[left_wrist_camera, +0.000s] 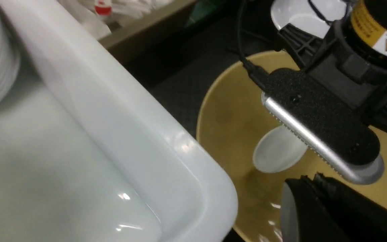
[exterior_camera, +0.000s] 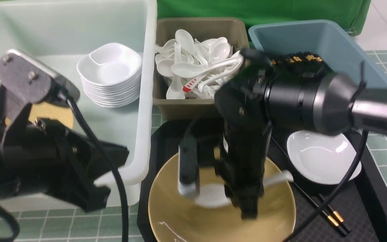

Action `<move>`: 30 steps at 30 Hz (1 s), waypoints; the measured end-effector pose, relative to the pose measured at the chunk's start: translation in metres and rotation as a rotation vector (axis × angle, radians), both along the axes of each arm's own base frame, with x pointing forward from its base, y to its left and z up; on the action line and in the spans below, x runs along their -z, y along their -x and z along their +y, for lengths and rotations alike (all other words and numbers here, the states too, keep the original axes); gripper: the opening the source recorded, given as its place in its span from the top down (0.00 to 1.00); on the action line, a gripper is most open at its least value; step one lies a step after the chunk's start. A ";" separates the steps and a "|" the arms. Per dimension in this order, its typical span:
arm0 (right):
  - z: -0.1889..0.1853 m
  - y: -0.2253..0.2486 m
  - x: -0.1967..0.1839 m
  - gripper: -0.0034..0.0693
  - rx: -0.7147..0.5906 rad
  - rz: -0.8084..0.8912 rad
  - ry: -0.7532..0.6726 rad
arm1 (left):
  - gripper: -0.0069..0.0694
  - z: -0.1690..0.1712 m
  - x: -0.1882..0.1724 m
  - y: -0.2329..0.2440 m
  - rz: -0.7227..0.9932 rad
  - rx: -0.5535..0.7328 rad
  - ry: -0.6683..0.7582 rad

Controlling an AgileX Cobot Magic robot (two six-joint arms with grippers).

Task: On blue table put chopsticks spoon bowls plates into blue grey white boxes.
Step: 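Reach down and grasp the white spoon resting in the bowl with the right gripper, then place the white spoon into the bin of spoons with the right gripper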

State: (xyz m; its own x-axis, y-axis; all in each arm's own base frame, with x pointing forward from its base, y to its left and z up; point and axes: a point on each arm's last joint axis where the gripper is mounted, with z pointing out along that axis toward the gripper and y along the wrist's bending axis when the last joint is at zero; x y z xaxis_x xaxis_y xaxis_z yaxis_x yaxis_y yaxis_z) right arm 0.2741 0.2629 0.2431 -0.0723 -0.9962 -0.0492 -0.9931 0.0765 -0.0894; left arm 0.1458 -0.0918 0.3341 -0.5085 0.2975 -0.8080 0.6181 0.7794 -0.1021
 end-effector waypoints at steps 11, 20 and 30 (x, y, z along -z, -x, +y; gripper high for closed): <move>-0.025 -0.093 -0.104 0.59 0.402 -0.461 -0.471 | 0.93 0.017 -0.057 -0.080 -0.012 -0.264 -0.017; -0.027 -0.167 -0.064 0.54 0.535 -0.675 -0.739 | 0.93 0.004 -0.039 -0.093 0.153 -0.117 -0.034; -0.056 -0.143 -0.113 0.01 0.706 -0.476 -0.562 | 0.93 -0.020 -0.038 -0.091 0.121 0.104 -0.083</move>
